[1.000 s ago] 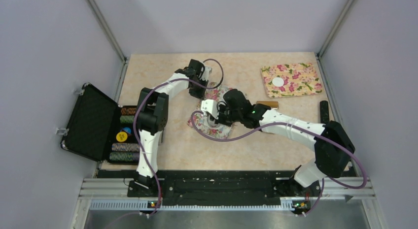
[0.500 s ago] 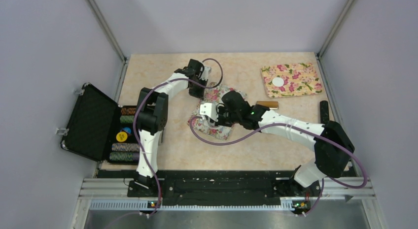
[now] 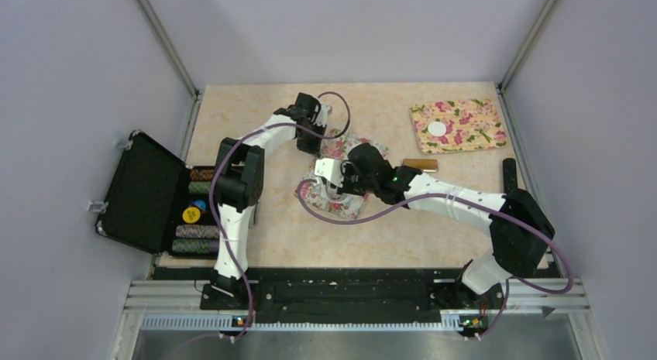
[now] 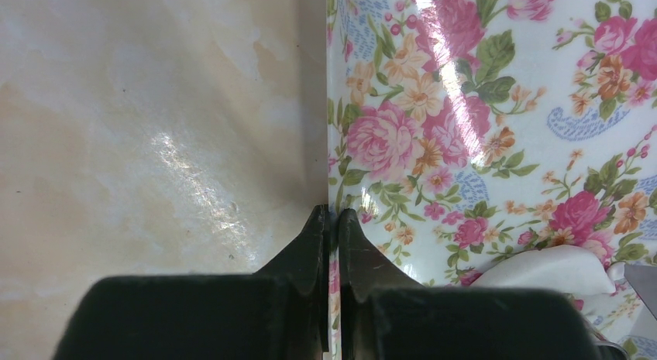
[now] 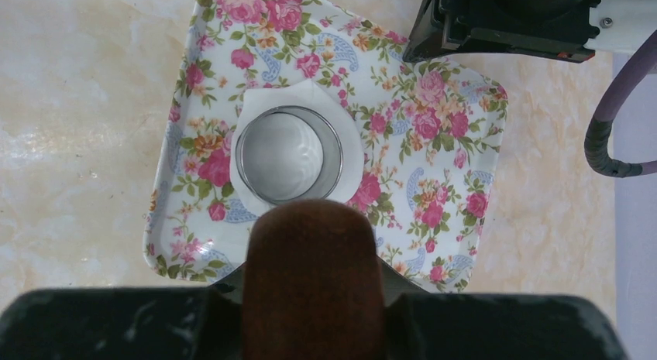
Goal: Roll out the dumpling wrappers from the dough
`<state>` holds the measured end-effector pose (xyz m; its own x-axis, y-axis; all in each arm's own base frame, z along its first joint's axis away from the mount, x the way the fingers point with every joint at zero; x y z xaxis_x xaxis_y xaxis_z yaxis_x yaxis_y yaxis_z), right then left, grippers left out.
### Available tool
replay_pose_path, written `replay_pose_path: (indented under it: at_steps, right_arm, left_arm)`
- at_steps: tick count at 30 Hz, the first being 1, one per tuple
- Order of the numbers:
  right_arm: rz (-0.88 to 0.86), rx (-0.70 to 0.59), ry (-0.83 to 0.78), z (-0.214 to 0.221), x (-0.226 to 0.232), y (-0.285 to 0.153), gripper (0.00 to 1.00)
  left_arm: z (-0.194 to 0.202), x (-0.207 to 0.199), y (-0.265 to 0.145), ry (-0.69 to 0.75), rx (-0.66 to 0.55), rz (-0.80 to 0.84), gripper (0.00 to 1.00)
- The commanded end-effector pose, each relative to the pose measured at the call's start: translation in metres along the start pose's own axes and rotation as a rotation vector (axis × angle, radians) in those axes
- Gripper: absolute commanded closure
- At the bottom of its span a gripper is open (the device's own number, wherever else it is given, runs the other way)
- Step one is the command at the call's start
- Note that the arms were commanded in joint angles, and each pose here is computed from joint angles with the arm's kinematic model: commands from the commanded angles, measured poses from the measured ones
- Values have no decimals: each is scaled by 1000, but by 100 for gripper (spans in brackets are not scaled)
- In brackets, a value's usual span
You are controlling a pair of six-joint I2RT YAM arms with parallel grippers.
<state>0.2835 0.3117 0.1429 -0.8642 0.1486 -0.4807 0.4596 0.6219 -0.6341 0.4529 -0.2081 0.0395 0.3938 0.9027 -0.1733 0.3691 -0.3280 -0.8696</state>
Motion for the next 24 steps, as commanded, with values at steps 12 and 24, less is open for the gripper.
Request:
replay_pose_path:
  at_steps: [12,24]
  right_arm:
    - [250,-139,148,-53,-63,-40,100]
    - [111,-114,239,-42,-42,-14,100]
  left_arm:
    - [7,-2,-2,15,19,11,100]
    - [5,-4,-5,18,14,17,100]
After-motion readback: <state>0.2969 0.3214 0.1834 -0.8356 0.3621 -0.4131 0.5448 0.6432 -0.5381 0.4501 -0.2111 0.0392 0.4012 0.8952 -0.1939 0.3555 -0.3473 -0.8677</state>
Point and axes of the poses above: each gripper's point midway between its finger pads, its own y axis out along the fingers, its own x axis along the line the jaws close on, z = x × y, the point moved 1 cm from there along -y, back along the fingers, and after that the axes turned 2 degrees about -y, right-handed, at the moved point
